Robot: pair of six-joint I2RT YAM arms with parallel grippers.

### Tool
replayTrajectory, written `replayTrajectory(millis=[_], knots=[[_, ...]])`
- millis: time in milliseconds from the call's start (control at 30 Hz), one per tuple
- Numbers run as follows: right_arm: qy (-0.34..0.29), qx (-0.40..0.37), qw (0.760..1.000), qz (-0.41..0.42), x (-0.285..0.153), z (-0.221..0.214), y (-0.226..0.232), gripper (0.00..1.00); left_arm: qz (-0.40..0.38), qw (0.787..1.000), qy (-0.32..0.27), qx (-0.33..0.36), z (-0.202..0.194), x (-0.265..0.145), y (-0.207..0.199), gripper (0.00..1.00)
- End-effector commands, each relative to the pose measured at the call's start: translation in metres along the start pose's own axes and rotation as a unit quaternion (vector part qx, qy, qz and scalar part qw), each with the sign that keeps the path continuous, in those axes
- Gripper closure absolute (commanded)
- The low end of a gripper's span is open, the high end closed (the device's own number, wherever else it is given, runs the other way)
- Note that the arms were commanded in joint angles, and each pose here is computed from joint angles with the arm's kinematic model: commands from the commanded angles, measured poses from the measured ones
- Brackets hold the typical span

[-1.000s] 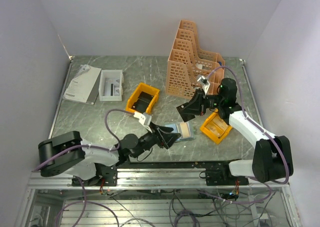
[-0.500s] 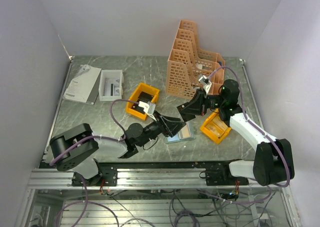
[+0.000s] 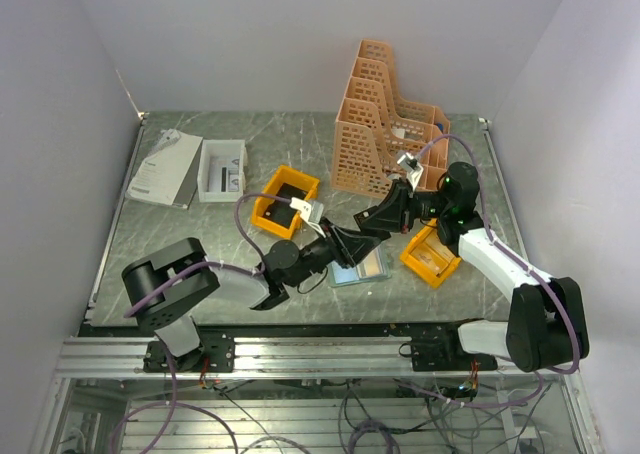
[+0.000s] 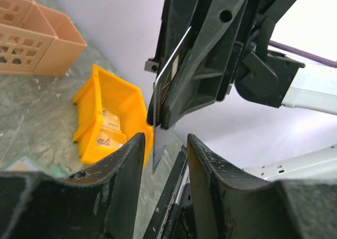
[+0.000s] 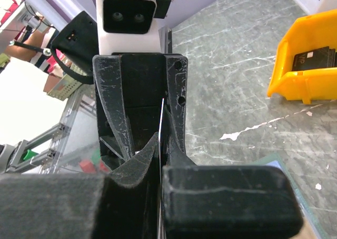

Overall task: Put the credit cards into the card holder
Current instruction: Pick up the credit card from the storage box.

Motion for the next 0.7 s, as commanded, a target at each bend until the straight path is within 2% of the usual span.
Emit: replayTrajectory(millis=[0,167,200,233,300,367,467,500,633,667], knots=[[0.000,-0.011,1.000,0.010,0.002,0.001,0.002,1.00,-0.049,0.999,-0.007,0.020,0.009,0.012,-0.018,0.55],[0.000,-0.015,1.000,0.013,0.002,0.003,0.003,1.00,-0.061,0.998,0.009,0.021,0.009,0.014,-0.017,0.78],[0.001,-0.016,1.000,0.012,0.002,0.003,0.003,0.96,-0.063,0.998,0.011,0.019,0.010,0.013,-0.015,0.87],[0.001,-0.024,1.000,0.013,0.002,0.005,0.004,0.93,-0.064,0.998,0.015,0.016,0.011,0.011,-0.012,0.92],[0.004,-0.028,0.999,0.014,0.001,0.007,0.005,0.86,-0.067,0.997,0.020,0.012,0.013,0.004,-0.008,0.93],[0.005,-0.038,0.999,0.015,0.000,0.009,0.007,0.71,-0.081,0.996,0.019,0.009,0.018,-0.004,-0.007,0.93],[0.008,-0.057,0.998,0.018,0.000,0.013,0.010,0.32,-0.104,0.993,0.044,0.027,0.024,-0.021,-0.004,0.93],[0.010,-0.060,0.998,0.021,-0.001,0.014,0.011,0.26,-0.105,0.992,0.063,0.037,0.026,-0.026,-0.002,0.93],[0.012,-0.067,0.997,0.029,-0.002,0.017,0.013,0.18,-0.094,0.981,0.139,0.095,0.036,-0.042,-0.005,0.93],[0.014,-0.070,0.997,0.033,-0.002,0.017,0.014,0.17,-0.079,0.975,0.160,0.134,0.040,-0.043,-0.007,0.93]])
Point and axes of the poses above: each gripper's point midway between its finger pads, its own x axis out along the fingers, its own y axis along the line the jaws close on, z = x × y, the point moved 10 cm from there along -x, back along the fingers, and after that the axes turned 14 degrees about -x, right-handed, at the moved point
